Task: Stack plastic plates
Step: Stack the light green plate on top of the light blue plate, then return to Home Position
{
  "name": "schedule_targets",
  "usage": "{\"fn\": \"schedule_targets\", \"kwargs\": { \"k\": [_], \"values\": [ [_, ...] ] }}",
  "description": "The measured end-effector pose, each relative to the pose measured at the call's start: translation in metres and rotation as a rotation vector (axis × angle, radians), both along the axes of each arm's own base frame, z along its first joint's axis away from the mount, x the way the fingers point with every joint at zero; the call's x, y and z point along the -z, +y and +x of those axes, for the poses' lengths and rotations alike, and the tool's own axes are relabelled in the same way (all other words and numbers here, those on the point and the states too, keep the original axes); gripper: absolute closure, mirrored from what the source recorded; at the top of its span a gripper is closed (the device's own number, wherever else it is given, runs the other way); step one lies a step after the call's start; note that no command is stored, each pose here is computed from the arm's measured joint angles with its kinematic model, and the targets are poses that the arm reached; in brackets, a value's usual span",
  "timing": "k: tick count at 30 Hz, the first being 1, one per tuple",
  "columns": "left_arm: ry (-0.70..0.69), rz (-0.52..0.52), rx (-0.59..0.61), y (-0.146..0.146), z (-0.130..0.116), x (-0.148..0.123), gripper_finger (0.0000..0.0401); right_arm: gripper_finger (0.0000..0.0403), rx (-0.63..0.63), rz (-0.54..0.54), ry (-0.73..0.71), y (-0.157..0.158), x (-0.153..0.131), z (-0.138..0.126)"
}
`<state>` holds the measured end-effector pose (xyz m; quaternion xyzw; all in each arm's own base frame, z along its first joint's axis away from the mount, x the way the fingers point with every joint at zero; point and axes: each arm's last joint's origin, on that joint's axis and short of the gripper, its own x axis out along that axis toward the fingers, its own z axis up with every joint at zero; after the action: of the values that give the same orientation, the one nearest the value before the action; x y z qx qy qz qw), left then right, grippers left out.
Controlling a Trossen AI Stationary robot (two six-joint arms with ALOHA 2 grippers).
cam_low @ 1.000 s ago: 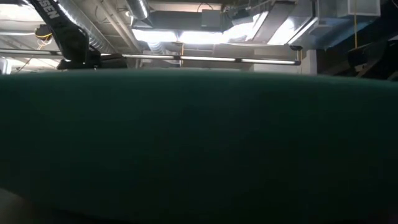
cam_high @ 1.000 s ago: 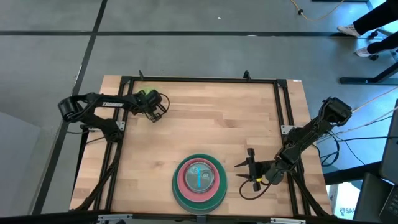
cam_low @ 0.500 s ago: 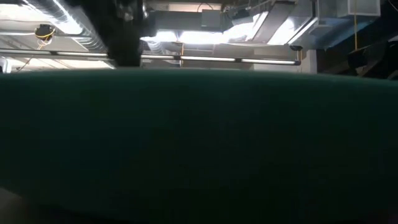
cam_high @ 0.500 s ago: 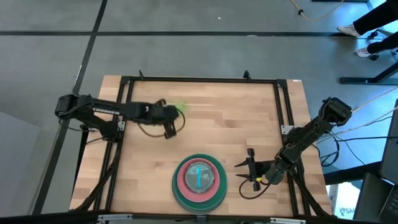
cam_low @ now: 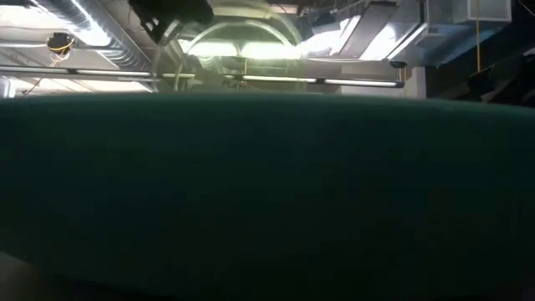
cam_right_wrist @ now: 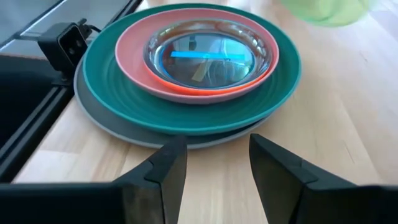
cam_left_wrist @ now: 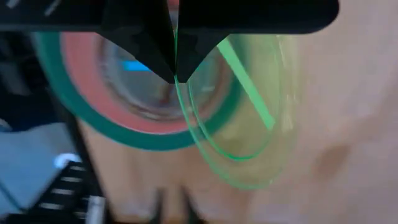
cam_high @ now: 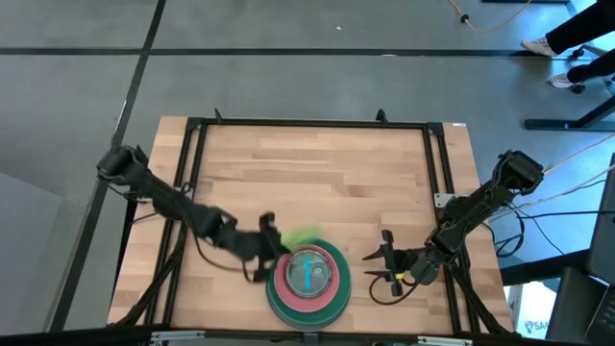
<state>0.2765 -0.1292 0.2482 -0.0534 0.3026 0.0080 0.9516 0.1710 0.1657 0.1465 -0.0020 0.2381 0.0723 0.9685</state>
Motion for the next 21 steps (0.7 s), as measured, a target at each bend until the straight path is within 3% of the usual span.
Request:
{"fn": "schedule_targets", "kwargs": {
  "k": [8, 14, 21],
  "values": [
    [-0.038, -0.022, 0.148, -0.060, 0.012, 0.043, 0.0401, 0.0237, 0.016, 0.030, 0.001, 0.000, 0.000, 0.000],
    [0.033, 0.015, 0.140, -0.062, 0.024, 0.079, 0.0391, 0.0237, 0.041, 0.036, -0.006, 0.000, -0.001, 0.000],
    [0.086, -0.099, 0.211, -0.051, 0.034, 0.083, 0.0313, 0.0237, 0.066, 0.061, -0.007, -0.001, -0.001, 0.001]
  ]
}}
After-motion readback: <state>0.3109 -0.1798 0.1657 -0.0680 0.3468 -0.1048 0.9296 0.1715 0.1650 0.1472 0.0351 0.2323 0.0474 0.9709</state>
